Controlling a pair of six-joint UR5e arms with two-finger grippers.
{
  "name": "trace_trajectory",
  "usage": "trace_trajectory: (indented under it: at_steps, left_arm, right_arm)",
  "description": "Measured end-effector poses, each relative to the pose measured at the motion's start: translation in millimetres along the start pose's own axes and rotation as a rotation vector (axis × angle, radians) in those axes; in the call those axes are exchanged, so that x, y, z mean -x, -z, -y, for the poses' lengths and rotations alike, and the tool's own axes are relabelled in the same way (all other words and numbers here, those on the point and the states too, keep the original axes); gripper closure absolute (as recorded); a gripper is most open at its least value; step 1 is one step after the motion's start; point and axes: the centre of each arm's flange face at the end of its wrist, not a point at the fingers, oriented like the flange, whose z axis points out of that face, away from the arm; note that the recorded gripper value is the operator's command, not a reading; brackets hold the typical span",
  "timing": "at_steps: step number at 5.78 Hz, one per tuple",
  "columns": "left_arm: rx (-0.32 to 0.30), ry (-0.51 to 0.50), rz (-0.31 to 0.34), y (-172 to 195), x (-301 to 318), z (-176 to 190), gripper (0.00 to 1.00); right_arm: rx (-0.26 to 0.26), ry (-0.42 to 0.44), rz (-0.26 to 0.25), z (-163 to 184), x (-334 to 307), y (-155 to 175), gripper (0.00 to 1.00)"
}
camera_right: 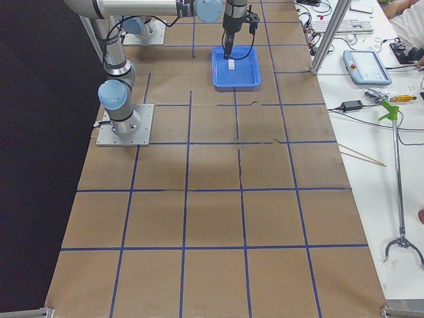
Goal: Assemble white blocks and place on blue tray
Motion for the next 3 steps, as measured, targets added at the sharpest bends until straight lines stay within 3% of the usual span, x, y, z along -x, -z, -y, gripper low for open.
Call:
trace_trajectory:
  at_steps: [3]
  left_arm:
    - [0.006,0.000,0.009,-1.3,1.2,-5.6,0.00]
  right_arm:
    - [-0.002,-0.006,-0.002,-1.4,-0.7,-0.4,0.00]
